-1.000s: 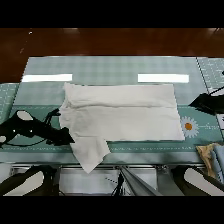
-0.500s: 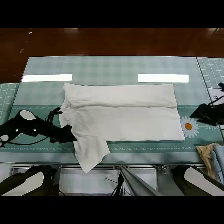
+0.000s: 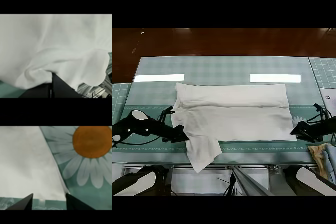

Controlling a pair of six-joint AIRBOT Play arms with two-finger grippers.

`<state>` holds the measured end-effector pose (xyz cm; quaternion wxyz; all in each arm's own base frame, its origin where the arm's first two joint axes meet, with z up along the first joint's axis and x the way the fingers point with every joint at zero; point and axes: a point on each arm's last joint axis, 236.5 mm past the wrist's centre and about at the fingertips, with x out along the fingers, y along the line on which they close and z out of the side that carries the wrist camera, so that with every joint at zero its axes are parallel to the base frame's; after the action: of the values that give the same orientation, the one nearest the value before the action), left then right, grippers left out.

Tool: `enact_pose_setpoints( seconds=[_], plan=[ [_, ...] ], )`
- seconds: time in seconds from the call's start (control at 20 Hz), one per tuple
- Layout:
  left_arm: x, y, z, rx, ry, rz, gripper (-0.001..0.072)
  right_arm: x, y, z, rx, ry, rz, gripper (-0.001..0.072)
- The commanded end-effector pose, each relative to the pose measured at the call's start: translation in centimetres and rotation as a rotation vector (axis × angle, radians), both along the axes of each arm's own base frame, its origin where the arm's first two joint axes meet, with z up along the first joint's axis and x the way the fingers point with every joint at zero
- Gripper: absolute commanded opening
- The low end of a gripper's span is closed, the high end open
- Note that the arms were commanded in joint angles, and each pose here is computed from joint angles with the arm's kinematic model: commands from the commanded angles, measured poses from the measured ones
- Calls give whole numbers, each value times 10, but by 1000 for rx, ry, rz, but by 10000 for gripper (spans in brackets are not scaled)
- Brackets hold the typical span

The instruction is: Fold the shirts.

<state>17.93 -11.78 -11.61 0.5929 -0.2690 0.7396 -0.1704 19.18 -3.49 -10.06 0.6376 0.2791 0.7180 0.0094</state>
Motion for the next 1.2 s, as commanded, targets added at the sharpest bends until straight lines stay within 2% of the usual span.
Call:
enact_pose_setpoints(
  seconds=[0.0,0.15,0.2,0.4,0.55,0.65,0.75,1.0,1.15],
  plan=[
    [6,2,-2,9,-24,8,27,9,12,-15,-27,-26,-25,471],
    [18,3,2,11,-62,10,27,32,30,-15,-45,-88,9,165],
    [26,3,7,11,-86,4,27,38,33,-11,-52,-102,38,25],
    [81,6,52,5,-238,-23,26,76,25,39,-58,-198,106,28],
    [142,8,127,5,-471,-32,27,135,23,109,-65,-426,72,27],
    [186,11,178,18,-648,5,26,175,29,154,-23,-598,10,26],
    [222,18,202,39,-760,68,26,206,27,168,-46,-710,-37,25],
    [252,19,147,8,-596,81,27,249,35,116,-80,-697,-63,25],
    [282,27,134,10,-586,95,26,274,21,98,-129,-729,-136,26]
  ],
)
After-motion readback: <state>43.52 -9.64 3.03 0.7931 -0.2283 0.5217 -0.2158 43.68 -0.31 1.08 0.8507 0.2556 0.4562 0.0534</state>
